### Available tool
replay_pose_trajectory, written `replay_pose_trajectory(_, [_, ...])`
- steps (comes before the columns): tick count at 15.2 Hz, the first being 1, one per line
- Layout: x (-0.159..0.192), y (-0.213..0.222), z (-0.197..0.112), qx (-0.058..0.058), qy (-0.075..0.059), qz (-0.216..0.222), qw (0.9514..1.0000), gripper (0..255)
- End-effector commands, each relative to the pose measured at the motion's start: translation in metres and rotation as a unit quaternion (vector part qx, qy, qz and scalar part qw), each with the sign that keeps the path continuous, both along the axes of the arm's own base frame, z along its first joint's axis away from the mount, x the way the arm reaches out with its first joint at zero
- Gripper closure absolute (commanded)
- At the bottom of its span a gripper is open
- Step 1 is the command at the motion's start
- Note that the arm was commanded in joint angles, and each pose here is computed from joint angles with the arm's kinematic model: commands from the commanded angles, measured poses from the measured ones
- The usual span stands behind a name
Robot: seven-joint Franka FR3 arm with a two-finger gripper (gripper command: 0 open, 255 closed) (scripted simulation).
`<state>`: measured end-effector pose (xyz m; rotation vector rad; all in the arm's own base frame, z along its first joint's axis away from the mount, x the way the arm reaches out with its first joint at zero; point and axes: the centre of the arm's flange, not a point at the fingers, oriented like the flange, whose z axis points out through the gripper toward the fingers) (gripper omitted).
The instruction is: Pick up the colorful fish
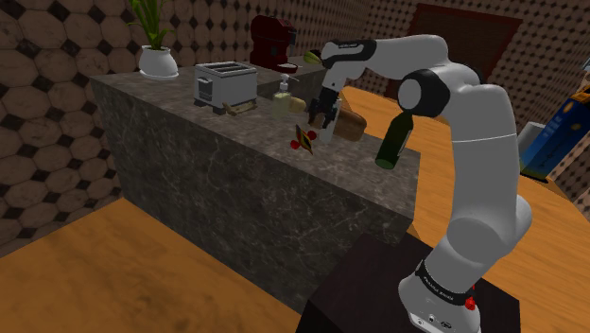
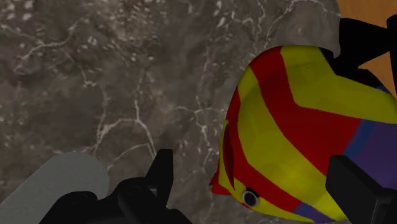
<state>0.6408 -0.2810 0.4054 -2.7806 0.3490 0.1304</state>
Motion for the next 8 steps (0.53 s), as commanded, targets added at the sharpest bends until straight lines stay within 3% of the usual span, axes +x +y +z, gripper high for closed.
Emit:
replay_pose_trajectory(1, [0.002,-0.001,-0.012,0.001,0.0,0.0,1.0,0])
replay_pose_trajectory(7, [0.002,-0.001,-0.036,0.001,0.0,0.0,1.0,0])
replay_pose_trajectory(8, [0.002,0.001,-0.036,0.001,0.0,0.0,1.0,255])
